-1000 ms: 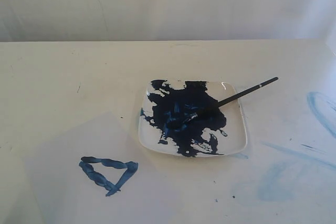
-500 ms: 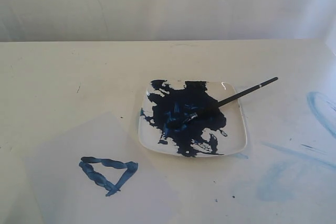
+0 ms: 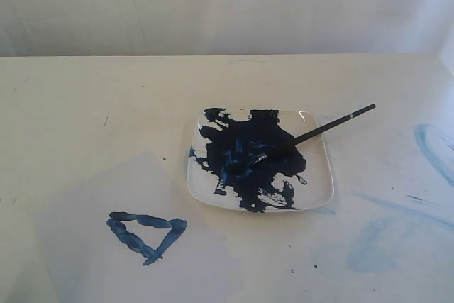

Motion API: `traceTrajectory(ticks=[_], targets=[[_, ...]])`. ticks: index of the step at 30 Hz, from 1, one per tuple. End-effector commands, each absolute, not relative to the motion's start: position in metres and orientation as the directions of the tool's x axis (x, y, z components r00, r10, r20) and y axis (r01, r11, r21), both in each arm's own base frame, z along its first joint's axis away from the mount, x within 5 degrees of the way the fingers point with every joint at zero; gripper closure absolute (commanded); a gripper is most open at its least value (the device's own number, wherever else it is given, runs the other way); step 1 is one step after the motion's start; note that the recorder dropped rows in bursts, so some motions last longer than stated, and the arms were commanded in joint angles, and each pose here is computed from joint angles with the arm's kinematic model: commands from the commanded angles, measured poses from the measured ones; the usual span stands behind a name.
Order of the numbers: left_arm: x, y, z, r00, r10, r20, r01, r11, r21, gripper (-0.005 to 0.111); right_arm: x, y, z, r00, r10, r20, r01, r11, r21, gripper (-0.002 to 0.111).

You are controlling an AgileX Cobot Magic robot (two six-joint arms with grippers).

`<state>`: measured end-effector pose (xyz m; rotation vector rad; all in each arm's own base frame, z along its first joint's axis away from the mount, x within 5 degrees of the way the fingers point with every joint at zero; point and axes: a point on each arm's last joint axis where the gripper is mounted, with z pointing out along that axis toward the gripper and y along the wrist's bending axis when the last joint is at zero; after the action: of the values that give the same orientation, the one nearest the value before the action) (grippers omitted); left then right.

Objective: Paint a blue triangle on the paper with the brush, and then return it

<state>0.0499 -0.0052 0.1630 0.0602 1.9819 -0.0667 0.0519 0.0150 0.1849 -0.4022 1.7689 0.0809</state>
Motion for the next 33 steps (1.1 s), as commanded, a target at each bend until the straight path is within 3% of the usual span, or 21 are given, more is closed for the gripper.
traceTrajectory(ticks=[1,12,18,33], targets=[[0.0497,-0.0059,0.1623,-0.4,0.004,-0.917,0.079,0.996,-0.031,0.107,0.0526,0.0128,0.185,-0.174,-0.213,-0.961,-0.266,0.95,-0.163,0.108],[0.0497,-0.0059,0.1623,-0.4,0.004,-0.917,0.079,0.996,-0.031,0.107,0.0537,0.0069,0.1848,-0.197,-0.201,-0.96,-0.164,0.972,-0.17,0.108],[0.0497,-0.0059,0.1623,-0.4,0.004,-0.917,0.079,0.996,-0.031,0.107,0.0537,0.007,0.1848,-0.213,-0.1,-0.972,-0.144,0.987,-0.07,0.108],[0.0497,-0.0059,0.1623,-0.4,0.004,-0.917,0.079,0.996,-0.031,0.107,0.0529,0.0112,0.1847,-0.207,-0.113,-0.972,-0.222,0.973,-0.066,0.108]])
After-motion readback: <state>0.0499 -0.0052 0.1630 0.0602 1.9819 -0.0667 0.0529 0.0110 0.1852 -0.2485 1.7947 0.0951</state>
